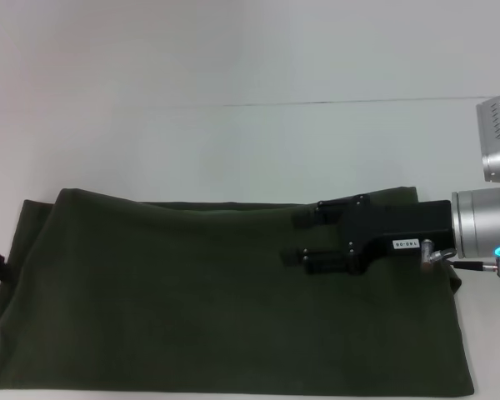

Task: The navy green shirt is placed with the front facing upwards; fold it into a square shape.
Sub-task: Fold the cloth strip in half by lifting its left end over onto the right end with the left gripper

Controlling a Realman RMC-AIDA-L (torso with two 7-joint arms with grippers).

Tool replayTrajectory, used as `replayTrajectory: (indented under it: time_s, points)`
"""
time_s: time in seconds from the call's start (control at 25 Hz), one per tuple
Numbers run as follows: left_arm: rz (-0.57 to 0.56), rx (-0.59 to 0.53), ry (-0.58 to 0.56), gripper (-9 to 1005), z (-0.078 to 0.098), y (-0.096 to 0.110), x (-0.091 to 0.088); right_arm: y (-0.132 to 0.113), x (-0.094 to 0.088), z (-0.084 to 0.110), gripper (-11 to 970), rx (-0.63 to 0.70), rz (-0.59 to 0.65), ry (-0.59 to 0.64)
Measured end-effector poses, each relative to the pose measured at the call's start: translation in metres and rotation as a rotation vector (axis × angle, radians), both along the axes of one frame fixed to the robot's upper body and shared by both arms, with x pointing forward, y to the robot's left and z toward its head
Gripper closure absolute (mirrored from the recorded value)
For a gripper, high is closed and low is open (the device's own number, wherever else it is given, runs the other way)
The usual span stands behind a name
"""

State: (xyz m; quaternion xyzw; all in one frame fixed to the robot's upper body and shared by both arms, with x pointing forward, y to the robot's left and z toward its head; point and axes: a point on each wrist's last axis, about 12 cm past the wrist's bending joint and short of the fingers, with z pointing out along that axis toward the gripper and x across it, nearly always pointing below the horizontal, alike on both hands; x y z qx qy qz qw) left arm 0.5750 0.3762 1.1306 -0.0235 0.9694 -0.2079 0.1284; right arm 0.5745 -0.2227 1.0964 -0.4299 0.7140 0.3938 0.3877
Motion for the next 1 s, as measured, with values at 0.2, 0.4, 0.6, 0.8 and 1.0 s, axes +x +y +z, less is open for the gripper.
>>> replayTrajectory:
  time_s: [0.2, 0.4, 0.6, 0.8, 1.0]
  points:
    - [-0.018, -0.021, -0.001, 827, -0.0011, -0.0055, 0.0016, -0.0012, -0.0001, 0.0000, 257, -0.002, -0.002, 0.000]
    - [-0.037, -0.021, -0.009, 487, -0.0023, -0.0066, 0.0030, -0.0021, -0.0003, -0.0002, 257, -0.005, -0.002, 0.005]
    - [-0.040, 0.000, -0.019, 275, -0.0037, -0.0047, 0.0033, -0.0020, -0.0006, -0.0003, 257, -0.005, -0.001, 0.010]
    - [-0.047, 0.022, -0.019, 136, -0.0042, -0.0038, 0.0037, -0.0020, -0.0013, -0.0009, 257, -0.006, 0.000, 0.014]
    - [-0.059, 0.036, -0.015, 96, -0.0075, -0.0054, 0.0035, -0.0020, -0.0018, -0.0015, 257, -0.005, 0.001, 0.018]
